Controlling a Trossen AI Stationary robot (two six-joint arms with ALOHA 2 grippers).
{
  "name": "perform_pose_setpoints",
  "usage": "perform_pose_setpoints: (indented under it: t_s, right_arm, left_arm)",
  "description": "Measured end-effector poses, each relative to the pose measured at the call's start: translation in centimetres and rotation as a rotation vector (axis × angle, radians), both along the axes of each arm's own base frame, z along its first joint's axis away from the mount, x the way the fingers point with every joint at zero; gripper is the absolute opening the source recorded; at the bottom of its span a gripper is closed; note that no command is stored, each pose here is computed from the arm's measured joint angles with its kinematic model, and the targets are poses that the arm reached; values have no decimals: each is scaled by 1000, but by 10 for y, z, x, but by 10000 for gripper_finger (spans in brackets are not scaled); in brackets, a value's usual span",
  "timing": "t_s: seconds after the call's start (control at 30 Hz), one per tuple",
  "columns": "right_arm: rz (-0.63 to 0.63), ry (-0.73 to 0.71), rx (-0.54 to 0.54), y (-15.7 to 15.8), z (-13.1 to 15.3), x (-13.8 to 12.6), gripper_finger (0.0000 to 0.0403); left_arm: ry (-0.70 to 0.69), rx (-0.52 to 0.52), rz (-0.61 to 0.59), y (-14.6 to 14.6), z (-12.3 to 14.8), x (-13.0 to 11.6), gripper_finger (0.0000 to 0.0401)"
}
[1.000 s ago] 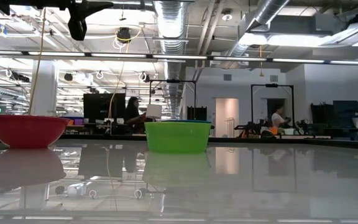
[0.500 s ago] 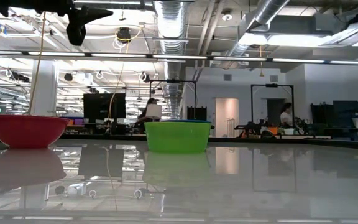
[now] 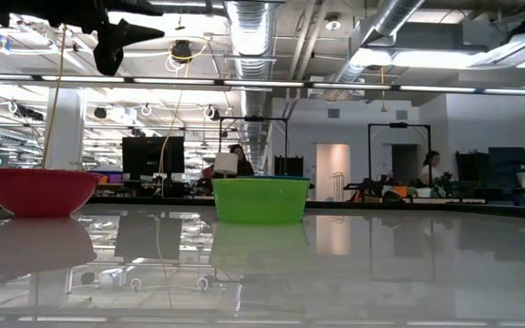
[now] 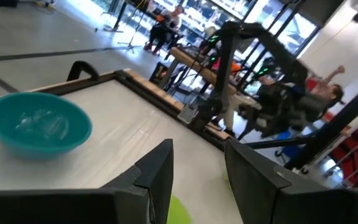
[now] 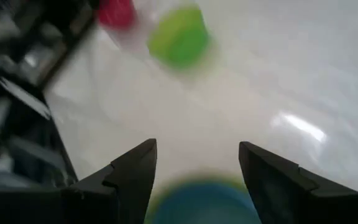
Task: Nest bowls inside each other
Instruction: Stack the blue bowl on the light blue bowl
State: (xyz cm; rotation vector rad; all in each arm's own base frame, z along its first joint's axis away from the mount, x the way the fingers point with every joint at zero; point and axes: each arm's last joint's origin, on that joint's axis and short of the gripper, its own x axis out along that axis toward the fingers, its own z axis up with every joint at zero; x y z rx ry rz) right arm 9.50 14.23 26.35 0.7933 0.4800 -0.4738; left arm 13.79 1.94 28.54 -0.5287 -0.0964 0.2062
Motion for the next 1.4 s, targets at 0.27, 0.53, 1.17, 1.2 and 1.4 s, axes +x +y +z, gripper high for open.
perform_pose_setpoints:
  t_s: [0.27, 0.53, 1.17, 1.2, 1.4]
  right_arm:
    - [-83, -173, -172, -42, 36, 32, 265]
    - [72, -176, -290, -88, 62, 79, 265]
    - [514, -191, -500, -220, 7, 190, 265]
    - [524, -176, -532, -224, 3, 193, 265]
    - [538, -24, -581, -257, -34, 201, 265]
  left_arm:
    - [2, 0, 16, 0, 0, 0, 133]
    - [-8, 10, 43, 1, 1, 0, 133]
    - [-20, -28, 41, 1, 1, 0, 133]
    - [-22, -35, 42, 1, 1, 0, 133]
    - [-34, -89, 45, 1, 1, 0, 133]
